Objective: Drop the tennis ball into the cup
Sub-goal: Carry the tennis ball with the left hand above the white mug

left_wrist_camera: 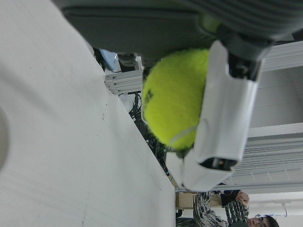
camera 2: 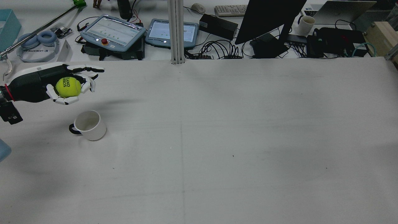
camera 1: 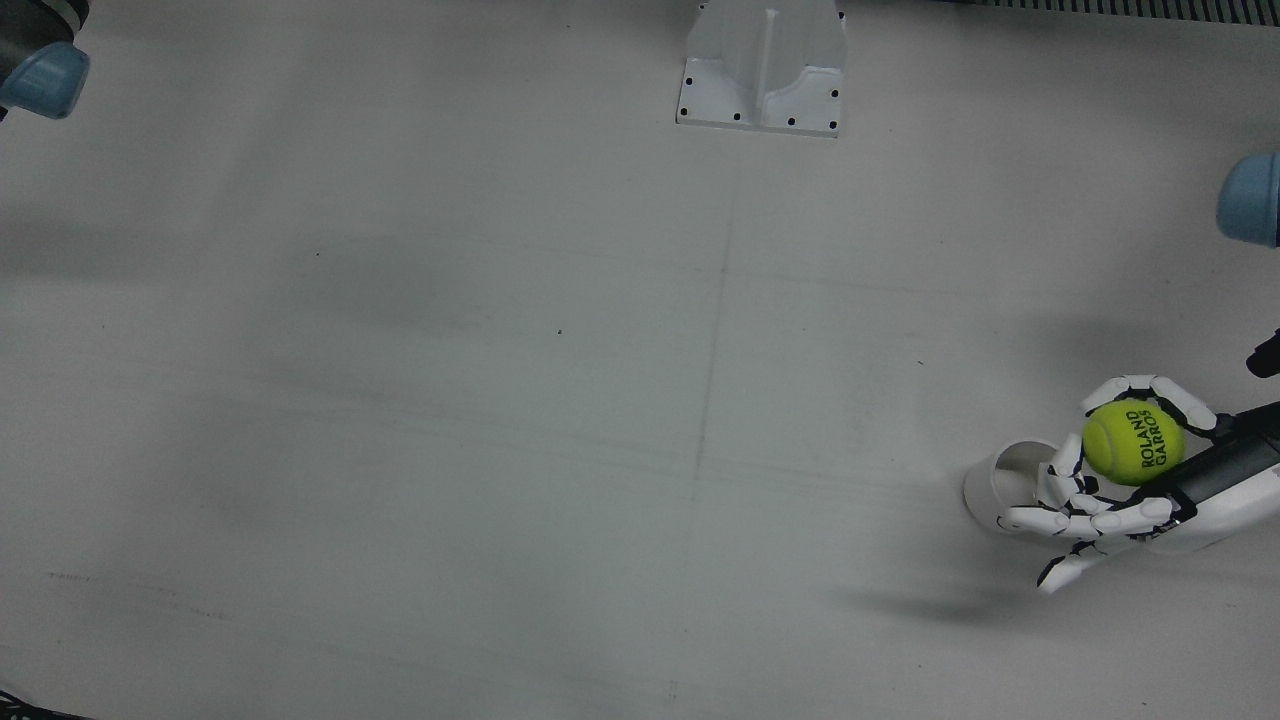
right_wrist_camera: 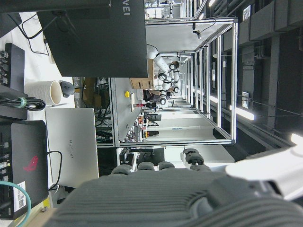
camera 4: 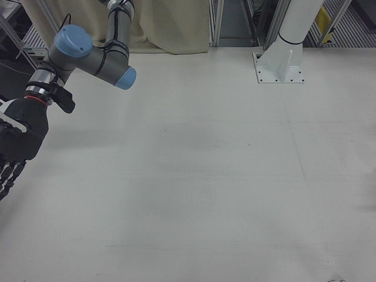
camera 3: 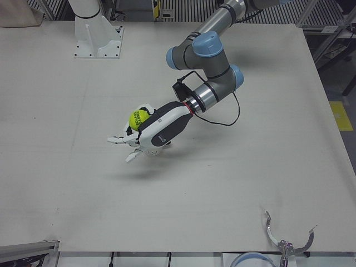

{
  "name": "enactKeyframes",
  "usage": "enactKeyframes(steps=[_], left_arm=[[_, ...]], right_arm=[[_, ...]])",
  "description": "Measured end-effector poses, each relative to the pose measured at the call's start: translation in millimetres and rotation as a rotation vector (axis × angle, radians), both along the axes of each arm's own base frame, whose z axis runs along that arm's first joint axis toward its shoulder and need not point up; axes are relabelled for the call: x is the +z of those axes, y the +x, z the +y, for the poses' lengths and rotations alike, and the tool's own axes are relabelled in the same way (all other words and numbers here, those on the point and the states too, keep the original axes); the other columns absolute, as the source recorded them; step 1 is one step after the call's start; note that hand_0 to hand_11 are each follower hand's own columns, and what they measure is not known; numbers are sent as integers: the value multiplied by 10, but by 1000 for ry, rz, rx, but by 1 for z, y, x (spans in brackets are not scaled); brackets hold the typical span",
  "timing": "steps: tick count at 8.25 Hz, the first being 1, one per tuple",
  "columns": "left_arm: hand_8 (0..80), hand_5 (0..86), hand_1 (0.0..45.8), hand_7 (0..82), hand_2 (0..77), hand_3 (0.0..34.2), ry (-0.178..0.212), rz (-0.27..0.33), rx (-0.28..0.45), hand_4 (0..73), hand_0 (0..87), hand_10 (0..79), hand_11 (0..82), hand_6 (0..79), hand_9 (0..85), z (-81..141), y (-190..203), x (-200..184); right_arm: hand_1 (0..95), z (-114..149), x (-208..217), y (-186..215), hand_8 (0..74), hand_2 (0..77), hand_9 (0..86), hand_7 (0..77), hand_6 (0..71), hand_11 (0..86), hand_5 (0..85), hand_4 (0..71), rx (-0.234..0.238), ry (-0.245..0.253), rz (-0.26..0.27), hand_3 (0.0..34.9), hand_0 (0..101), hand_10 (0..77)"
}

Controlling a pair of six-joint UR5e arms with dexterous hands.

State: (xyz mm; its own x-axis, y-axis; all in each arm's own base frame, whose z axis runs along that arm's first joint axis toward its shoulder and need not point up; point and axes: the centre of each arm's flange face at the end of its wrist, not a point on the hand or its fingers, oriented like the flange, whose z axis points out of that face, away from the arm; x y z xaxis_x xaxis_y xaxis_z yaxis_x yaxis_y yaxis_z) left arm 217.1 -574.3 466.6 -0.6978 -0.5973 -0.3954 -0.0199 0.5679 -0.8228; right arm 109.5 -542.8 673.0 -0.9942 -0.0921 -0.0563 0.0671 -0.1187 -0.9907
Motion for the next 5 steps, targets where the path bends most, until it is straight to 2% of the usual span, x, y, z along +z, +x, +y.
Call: enactKeyframes(steps=[1,2,3,4,5], left_arm=[[93,147,191,524,496,0,3,2,-1,16,797,11,44,513,409,1,-2,3],[0,147,191,415,496,0,4,4,-1,16,796,5,44,404,251,3,-3,7],[0,147,213,300,458,0,4,5,-1,16,799,5,44,273,27,6,-5,13],[0,147,251,300,415,0,4,6,-1,16,799,5,44,273,27,8,-7,19],[0,147,251,169,415,0,6,8,-1,11,799,0,38,125,16,11,-8,23]], right_arm=[[5,0,0,0,0,5,0,0,0,5,0,0,0,0,0,0,0,0],[5,0,0,0,0,5,0,0,0,5,0,0,0,0,0,0,0,0],[5,0,0,0,0,5,0,0,0,5,0,0,0,0,0,0,0,0],[5,0,0,0,0,5,0,0,0,5,0,0,0,0,0,0,0,0],[5,0,0,0,0,5,0,0,0,5,0,0,0,0,0,0,0,0]])
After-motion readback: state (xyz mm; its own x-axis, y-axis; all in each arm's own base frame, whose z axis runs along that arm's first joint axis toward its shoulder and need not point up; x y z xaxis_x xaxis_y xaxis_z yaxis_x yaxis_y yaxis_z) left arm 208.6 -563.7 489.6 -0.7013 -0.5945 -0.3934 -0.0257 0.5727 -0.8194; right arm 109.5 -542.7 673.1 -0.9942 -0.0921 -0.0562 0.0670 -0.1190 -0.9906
